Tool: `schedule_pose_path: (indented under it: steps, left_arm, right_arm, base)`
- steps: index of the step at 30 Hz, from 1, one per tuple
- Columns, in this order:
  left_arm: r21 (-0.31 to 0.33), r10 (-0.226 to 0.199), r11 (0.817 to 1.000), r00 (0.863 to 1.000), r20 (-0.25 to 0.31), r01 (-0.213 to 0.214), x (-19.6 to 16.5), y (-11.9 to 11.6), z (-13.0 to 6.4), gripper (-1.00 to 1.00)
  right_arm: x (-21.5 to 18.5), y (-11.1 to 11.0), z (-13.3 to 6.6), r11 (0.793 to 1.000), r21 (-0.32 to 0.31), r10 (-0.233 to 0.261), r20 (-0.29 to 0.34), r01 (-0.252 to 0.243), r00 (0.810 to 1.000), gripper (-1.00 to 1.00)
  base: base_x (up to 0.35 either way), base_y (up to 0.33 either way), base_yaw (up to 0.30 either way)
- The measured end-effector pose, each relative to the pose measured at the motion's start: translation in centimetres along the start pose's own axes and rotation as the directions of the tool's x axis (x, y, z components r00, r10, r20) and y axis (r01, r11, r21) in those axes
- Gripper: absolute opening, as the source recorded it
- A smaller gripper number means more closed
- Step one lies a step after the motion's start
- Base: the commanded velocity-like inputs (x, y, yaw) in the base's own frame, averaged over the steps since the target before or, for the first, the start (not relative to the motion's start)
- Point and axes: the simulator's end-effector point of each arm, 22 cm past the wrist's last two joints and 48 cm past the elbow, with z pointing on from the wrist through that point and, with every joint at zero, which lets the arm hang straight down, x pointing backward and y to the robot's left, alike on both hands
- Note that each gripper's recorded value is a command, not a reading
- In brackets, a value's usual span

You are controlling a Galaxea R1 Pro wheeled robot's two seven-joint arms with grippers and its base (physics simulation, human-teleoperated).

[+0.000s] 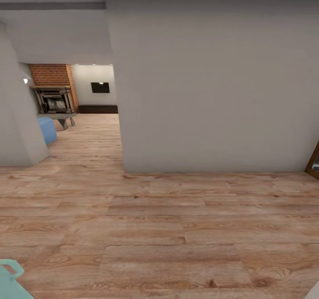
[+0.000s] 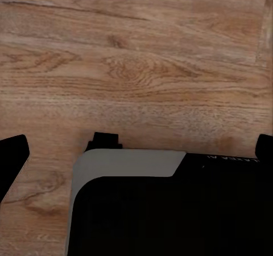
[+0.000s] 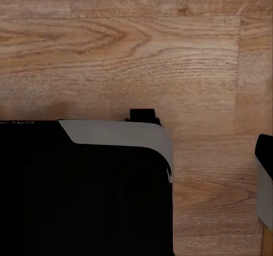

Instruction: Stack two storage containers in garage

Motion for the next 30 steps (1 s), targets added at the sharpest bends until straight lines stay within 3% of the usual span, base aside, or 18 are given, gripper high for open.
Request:
schedule_pose_path:
  steps: [24,30]
  left_arm:
    - [0.000,-0.001,1.000,1.000,-0.001,0.001,0.03,0.00,0.00,1.00]
    - [0.000,-0.001,1.000,1.000,-0.001,0.001,0.03,0.01,0.00,1.00]
  right_arm:
    - [0.12,0.09,0.00,1.000,-0.002,-0.001,-0.005,0.001,1.000,1.00]
    - [0.05,-0.05,0.00,1.000,0.000,-0.003,-0.002,0.003,1.000,1.00]
  base:
    - [0.322,0.000,0.000]
    - [0.322,0.000,0.167]
